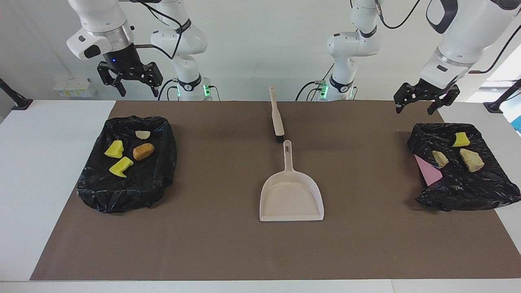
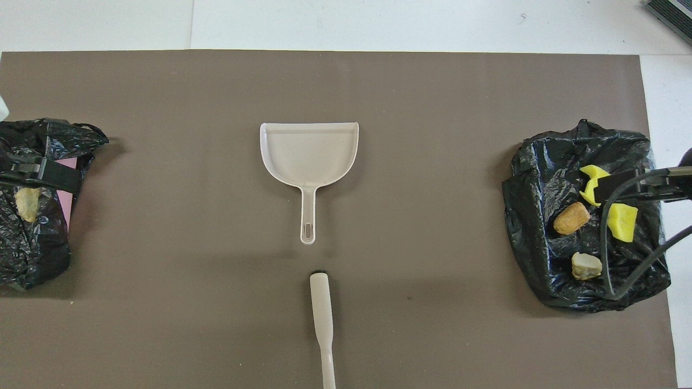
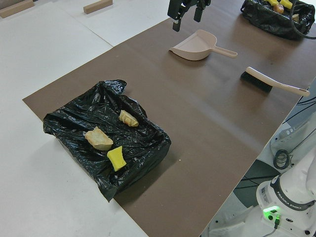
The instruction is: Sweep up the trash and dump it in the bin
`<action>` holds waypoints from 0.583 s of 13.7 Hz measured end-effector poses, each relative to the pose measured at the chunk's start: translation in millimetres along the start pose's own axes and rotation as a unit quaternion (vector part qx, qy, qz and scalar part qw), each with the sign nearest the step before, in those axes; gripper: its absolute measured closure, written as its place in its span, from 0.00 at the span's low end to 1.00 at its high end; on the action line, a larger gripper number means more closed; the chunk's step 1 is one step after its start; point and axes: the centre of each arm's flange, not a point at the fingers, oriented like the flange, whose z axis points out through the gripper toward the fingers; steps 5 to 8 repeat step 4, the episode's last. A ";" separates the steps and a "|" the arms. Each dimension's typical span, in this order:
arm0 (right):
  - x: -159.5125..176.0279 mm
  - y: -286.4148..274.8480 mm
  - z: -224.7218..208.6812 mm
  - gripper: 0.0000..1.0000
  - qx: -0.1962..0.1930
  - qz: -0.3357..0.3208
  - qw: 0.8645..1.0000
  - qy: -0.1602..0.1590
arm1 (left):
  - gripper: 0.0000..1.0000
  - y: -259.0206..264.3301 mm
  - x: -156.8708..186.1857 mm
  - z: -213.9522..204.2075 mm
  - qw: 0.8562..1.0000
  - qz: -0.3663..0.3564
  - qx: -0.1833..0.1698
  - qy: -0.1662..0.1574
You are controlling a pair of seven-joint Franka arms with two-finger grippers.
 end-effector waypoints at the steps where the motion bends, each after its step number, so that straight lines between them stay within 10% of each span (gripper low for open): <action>1: 0.0 0.0 0.0 0.00 0.000 0.000 1.000 0.000 | 0.00 0.3 0.0 -0.5 1.000 0.000 -0.003 0.001; 8: 0.0 0.0 0.0 0.00 0.000 0.000 1.000 0.000 | 0.00 -1.6 -0.2 -3.3 1.000 -0.004 -0.014 0.005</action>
